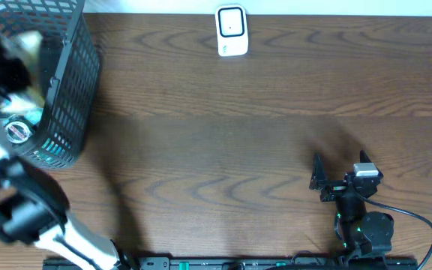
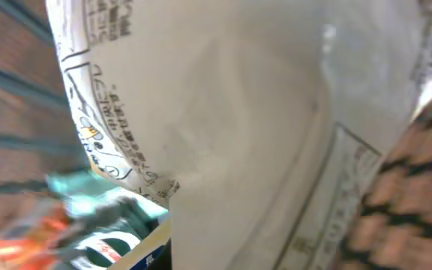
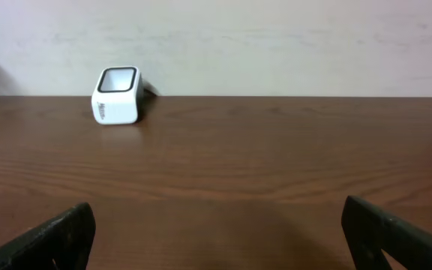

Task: Scan the item barcode
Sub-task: 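Grasp the white-and-yellow snack bag in the basket with the left gripper, then carry the white bag toward the white scanner with the left gripper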

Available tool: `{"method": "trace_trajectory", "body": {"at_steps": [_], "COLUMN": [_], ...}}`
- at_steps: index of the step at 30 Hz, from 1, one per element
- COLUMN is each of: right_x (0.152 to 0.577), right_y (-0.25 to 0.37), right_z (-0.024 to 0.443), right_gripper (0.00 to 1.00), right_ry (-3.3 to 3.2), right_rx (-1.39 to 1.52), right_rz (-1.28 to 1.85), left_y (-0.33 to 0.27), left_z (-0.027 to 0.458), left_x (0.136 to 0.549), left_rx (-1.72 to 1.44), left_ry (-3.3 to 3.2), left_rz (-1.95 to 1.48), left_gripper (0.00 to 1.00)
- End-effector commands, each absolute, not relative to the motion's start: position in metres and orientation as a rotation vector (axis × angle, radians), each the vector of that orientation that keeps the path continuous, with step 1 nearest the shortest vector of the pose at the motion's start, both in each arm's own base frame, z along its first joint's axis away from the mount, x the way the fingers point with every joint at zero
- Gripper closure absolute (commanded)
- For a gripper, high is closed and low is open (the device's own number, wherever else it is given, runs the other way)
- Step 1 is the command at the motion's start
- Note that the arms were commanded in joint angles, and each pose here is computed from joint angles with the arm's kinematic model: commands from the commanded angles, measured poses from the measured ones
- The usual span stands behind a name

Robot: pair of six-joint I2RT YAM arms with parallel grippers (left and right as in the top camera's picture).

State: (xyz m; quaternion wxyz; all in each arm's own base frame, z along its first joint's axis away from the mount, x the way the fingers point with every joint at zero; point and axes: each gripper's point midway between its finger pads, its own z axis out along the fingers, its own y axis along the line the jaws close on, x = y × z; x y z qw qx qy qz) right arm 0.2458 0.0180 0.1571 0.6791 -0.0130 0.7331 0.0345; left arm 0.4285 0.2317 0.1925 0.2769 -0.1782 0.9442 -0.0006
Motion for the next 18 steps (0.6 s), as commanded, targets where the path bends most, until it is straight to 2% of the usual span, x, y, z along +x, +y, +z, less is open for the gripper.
{"method": "trace_trajectory", "body": {"at_steps": [1,6,9,12,18], "right_x": [0.246,0.246,0.246,0.246,0.246], "right_y": [0.017,0.017,0.017,0.017,0.017], "right_z": [0.157,0.157,0.157,0.157,0.157], "right_gripper": [0.01,0.01,0.01,0.01,0.01], "right_ry": [1.646,1.646,1.646,1.646,1.646], "right_rx": [-0.017,-0.017,-0.018,-0.018,-0.017], "right_rz": [0.081,0.081,0.081,0.081,0.081], "left_y": [0.219,0.196,0.183,0.163,0.092], "left_z": [0.314,0.411,0.450,0.478,0.506], "left_x": [0.425,0.403,0.383,0.364,0.355], "left_rx": [-0.605,-0.736,-0.856,-0.939,-0.730], "left_ry": [2.191,1.872,1.716,1.606,1.641], "left_rz": [-0.042,-0.181,-0.291,-0.427,-0.573], "left_gripper": [0.93,0.93,0.93,0.93,0.93]}}
